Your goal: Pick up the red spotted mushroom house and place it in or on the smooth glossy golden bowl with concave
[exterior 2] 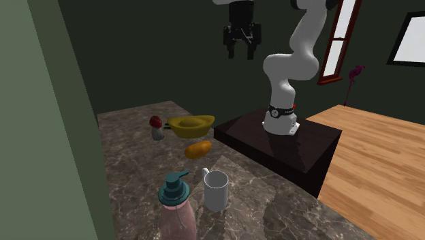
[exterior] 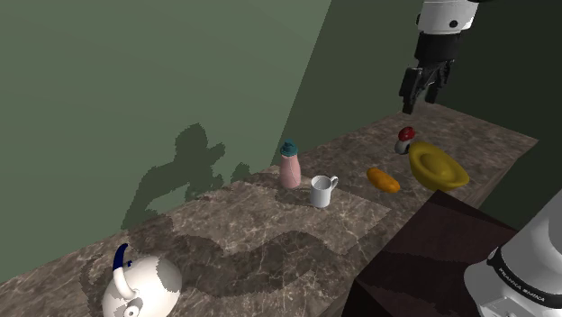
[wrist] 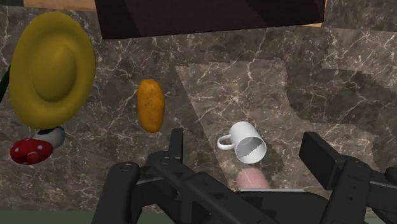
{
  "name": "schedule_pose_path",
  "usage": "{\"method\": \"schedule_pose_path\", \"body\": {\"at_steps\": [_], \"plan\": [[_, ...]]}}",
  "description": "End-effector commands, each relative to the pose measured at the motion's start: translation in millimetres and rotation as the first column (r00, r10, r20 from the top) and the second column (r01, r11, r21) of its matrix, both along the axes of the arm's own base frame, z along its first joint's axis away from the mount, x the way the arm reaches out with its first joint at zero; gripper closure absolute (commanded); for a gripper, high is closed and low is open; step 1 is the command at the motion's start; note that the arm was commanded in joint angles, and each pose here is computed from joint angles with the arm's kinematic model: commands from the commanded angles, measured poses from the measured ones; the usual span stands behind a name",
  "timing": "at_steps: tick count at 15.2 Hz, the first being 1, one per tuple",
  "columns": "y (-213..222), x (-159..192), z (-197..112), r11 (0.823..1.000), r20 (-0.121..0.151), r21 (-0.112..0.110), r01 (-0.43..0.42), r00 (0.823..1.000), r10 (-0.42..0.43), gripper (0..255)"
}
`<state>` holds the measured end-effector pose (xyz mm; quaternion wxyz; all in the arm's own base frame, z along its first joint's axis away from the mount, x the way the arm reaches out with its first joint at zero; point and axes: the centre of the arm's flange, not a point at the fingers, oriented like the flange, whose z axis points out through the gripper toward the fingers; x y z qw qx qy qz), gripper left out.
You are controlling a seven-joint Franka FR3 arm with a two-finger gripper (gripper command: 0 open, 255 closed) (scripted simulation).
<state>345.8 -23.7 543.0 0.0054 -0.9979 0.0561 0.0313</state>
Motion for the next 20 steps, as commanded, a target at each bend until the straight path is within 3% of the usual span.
{"method": "schedule_pose_path", "body": {"at_steps": [1,10,15,20], "plan": [[-19,19,-11,0.999,-0.006,0.003,0.045,0.999,-0.045,0],[-103,89,-71,0.971,-0.039,0.014,0.240,0.970,-0.239,0],[-154,119,-106,0.939,-0.058,0.017,0.345,0.938,-0.343,0],[-208,143,-141,0.895,-0.077,0.018,0.445,0.893,-0.443,0]]}}
